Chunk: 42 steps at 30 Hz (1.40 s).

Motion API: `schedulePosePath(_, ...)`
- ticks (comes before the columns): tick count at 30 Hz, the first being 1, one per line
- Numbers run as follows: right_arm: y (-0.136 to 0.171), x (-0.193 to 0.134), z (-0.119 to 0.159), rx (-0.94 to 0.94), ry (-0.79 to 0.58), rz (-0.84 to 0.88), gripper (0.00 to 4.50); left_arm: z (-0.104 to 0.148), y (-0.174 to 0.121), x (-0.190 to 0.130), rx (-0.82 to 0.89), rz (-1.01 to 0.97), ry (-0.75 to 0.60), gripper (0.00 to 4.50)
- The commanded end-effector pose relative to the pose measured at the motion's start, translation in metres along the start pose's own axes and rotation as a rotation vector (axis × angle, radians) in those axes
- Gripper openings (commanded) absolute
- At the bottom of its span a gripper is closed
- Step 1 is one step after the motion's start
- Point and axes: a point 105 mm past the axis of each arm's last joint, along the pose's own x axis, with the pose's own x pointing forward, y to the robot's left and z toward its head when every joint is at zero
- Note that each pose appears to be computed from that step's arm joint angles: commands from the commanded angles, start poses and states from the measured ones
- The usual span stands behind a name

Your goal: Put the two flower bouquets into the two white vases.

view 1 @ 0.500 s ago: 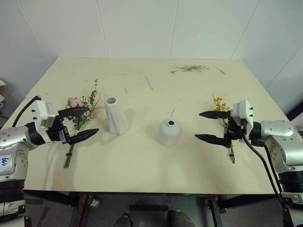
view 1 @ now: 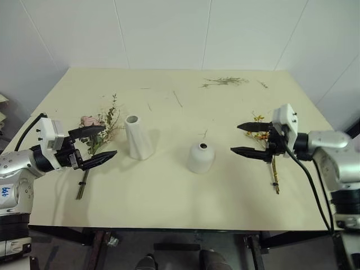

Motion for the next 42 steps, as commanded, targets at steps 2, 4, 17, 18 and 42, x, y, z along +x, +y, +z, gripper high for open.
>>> schedulePosePath(2, -0.019, -0.029, -0.001, 0.164, 0.243, -0.152, 4.49, 0.021, -0.001, 0.001, 0.028, -0.040, -0.053, 4.49)
schedulePosePath(4, -0.023, -0.034, -0.003, 0.230, 0.292, -0.200, 4.49, 0.020, -0.002, 0.002, 0.022, -0.053, -0.050, 4.49)
schedulePosePath(17, -0.031, -0.049, -0.073, 0.496, 0.724, -0.389, 4.49, 0.027, -0.027, 0.015, 0.034, -0.134, -0.073, 4.49)
schedulePosePath(18, -0.031, -0.046, -0.076, 0.519, 0.728, -0.388, 4.49, 0.028, -0.028, 0.014, 0.035, -0.132, -0.073, 4.49)
schedulePosePath(42, -0.016, 0.004, -0.112, 0.598, 0.779, -0.337, 0.60, 0.039, -0.034, 0.006, 0.053, -0.086, -0.057, 4.50)
